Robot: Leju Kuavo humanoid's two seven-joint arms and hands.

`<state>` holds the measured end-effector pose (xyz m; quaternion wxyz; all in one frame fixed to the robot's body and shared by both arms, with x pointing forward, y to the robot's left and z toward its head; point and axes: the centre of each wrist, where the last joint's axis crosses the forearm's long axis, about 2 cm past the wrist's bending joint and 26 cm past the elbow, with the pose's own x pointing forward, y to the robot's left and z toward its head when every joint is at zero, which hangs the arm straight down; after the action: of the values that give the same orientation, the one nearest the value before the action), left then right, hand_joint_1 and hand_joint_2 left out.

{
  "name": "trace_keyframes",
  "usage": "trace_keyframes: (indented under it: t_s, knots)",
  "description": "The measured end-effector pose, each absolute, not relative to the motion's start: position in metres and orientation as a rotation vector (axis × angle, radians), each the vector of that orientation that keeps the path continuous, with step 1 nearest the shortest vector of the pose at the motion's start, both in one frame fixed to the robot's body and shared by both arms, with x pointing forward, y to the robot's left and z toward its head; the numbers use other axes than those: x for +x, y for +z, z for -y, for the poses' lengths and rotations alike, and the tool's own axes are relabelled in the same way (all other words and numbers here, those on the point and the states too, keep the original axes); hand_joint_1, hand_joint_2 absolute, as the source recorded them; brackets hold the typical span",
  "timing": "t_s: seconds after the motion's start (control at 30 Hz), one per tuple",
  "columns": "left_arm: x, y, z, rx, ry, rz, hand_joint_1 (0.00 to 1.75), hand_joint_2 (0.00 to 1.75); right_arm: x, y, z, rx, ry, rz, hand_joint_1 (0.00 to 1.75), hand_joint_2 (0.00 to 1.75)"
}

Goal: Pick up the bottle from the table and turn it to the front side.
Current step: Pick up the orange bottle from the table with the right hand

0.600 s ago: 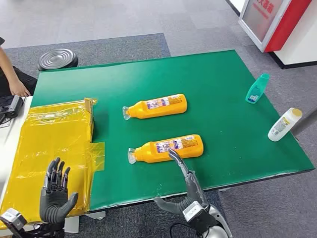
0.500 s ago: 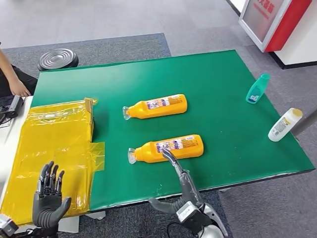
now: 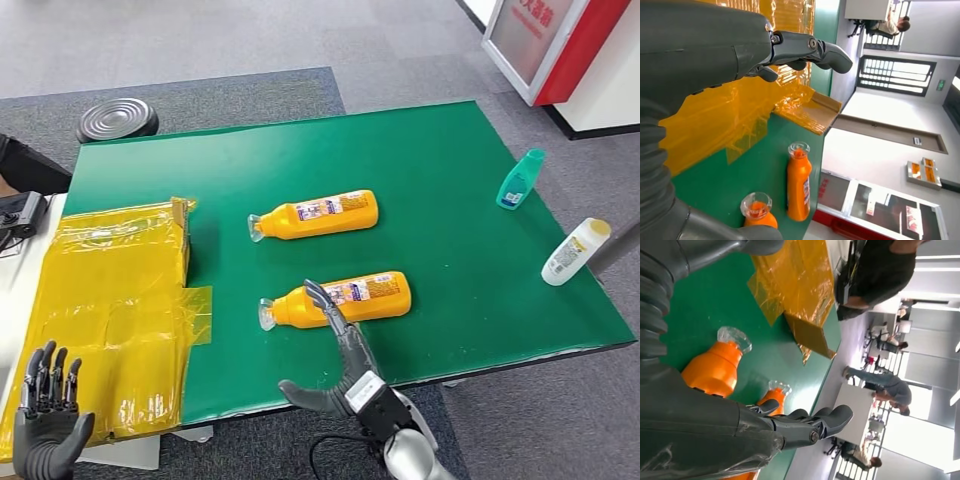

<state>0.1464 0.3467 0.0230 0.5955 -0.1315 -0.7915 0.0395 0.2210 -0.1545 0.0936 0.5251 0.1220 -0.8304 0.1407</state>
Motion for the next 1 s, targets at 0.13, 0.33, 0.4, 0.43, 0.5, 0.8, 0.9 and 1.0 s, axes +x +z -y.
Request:
trace_keyframes:
  t_s: [0.13,0.33,0.4,0.43,0.5,0.8,0.9,1.0]
  knots:
    - [0.145,0.023,-0.353,-0.287,0.093,1.84,0.0,1.75,0.227,0.098,0.154,0.255,0.348,1.988,0.0,1.75]
    - [0.146,0.024,-0.356,-0.277,0.096,1.843,0.0,1.75,0.232,0.103,0.153,0.216,0.379,1.997,0.0,1.75]
    - [0.148,0.025,-0.356,-0.28,0.093,1.847,0.0,1.75,0.239,0.109,0.153,0.152,0.426,2.0,0.0,1.75]
    - [0.15,0.025,-0.356,-0.281,0.092,1.85,0.0,1.75,0.244,0.114,0.154,0.113,0.458,1.999,0.0,1.75]
    - [0.155,0.026,-0.356,-0.283,0.089,1.857,0.0,1.75,0.255,0.124,0.156,0.027,0.535,1.994,0.0,1.75]
    - [0.172,0.026,-0.353,-0.312,0.089,1.869,0.0,1.75,0.319,0.145,0.189,-0.332,0.966,1.813,0.0,1.75]
    - [0.173,0.025,-0.353,-0.321,0.09,1.864,0.0,1.75,0.336,0.141,0.203,-0.397,1.094,1.687,0.0,1.75]
    - [0.173,0.023,-0.354,-0.326,0.093,1.858,0.0,1.75,0.351,0.136,0.217,-0.444,1.211,1.558,0.0,1.75]
